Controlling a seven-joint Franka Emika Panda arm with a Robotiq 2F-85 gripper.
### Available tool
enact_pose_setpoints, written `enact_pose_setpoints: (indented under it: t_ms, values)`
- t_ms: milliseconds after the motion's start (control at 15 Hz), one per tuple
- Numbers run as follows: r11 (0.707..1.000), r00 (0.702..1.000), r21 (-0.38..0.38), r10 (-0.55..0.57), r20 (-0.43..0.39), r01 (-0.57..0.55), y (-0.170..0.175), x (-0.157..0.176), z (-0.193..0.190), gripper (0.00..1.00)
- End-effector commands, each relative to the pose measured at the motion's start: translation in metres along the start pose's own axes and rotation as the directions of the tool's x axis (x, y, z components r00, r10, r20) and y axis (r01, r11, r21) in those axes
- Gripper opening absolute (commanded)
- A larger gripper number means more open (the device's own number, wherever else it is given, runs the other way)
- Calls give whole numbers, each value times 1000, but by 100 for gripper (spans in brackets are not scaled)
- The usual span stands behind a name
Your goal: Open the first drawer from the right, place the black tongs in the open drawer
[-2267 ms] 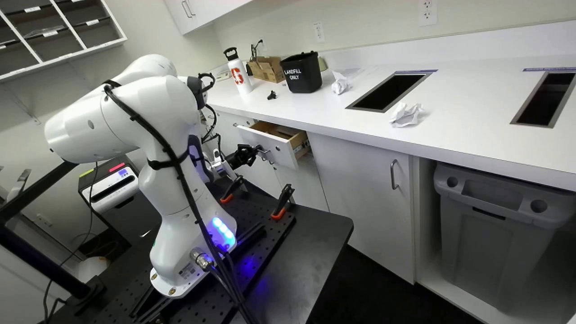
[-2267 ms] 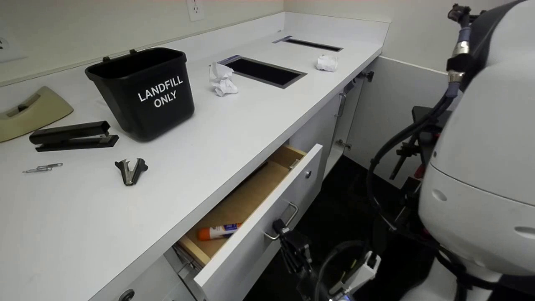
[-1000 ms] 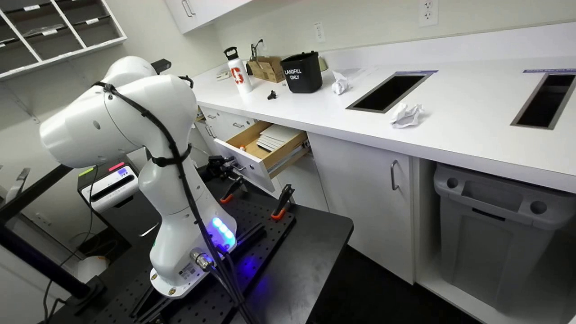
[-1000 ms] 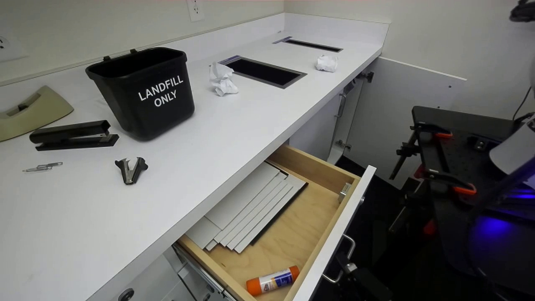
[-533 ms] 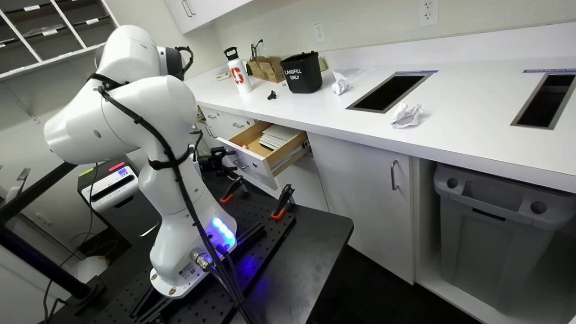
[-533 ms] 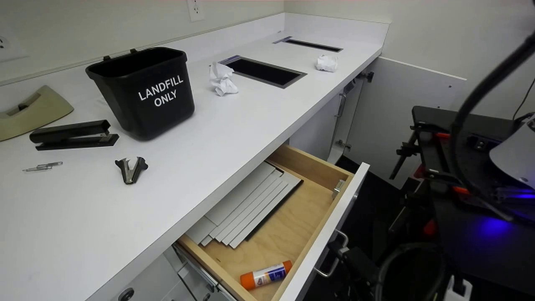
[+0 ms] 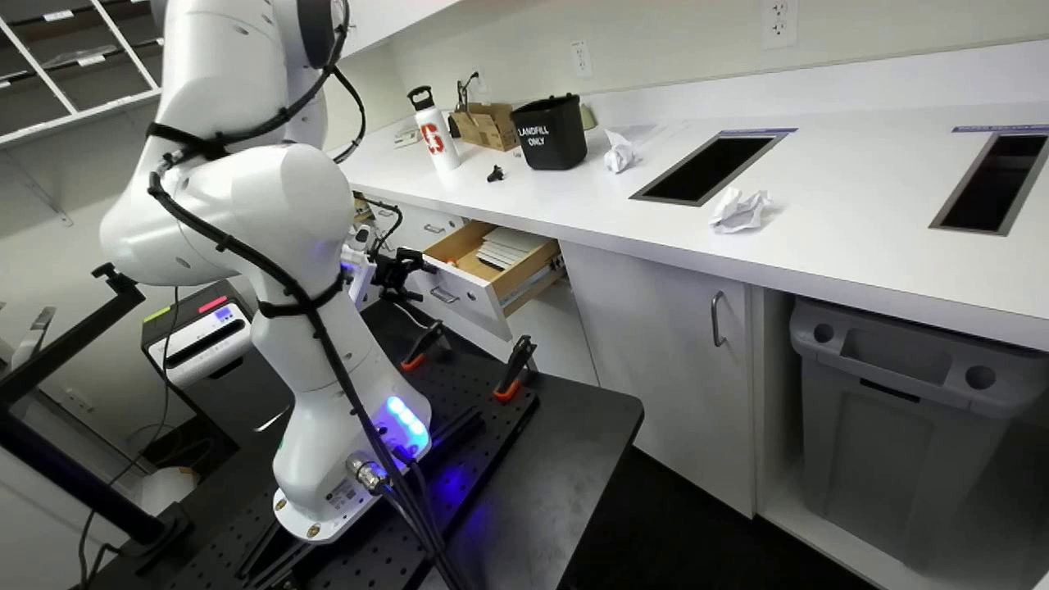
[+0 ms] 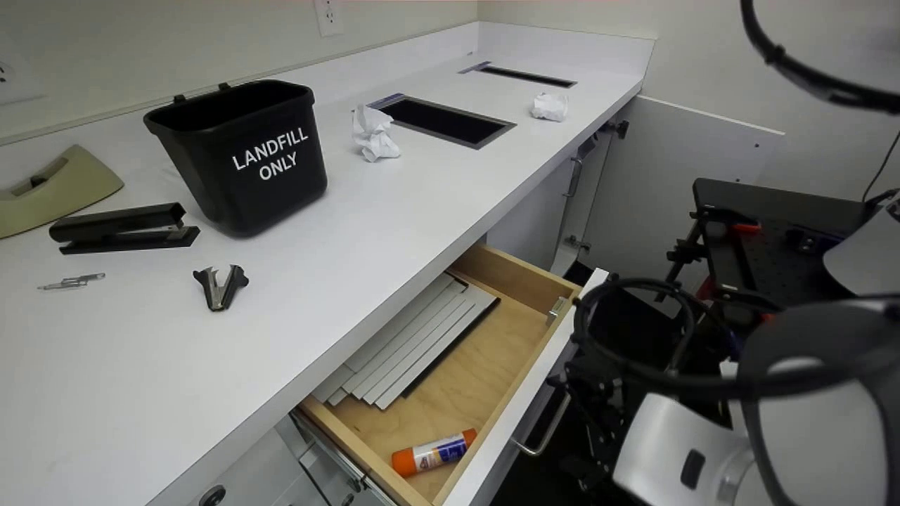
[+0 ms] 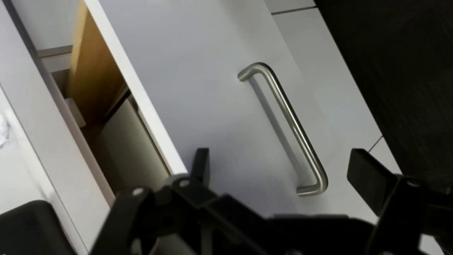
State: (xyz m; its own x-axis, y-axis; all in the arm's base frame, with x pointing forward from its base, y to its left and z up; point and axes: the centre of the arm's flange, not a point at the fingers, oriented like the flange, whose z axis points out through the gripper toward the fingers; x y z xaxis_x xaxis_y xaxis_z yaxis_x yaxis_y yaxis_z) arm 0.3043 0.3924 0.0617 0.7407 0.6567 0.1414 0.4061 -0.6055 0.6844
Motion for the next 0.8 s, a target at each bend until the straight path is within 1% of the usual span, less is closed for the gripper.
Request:
enact_pose_setpoints:
  t_ms: [0,200,400,467,533,733]
  values:
    - [993,999,116,29,-26,-26,68,-31,-34,100]
    - [983,995,170,80,-57,-69,100,-41,-52,100]
    - [973,984,188,154,-86,-135,124,-42,-65,100]
    - [979,992,181,105,-63,-92,93,-27,-47,100]
    - [979,990,175,115,-76,-100,99,-26,-51,100]
    - [980,992,176,107,-71,-93,95,-28,-49,100]
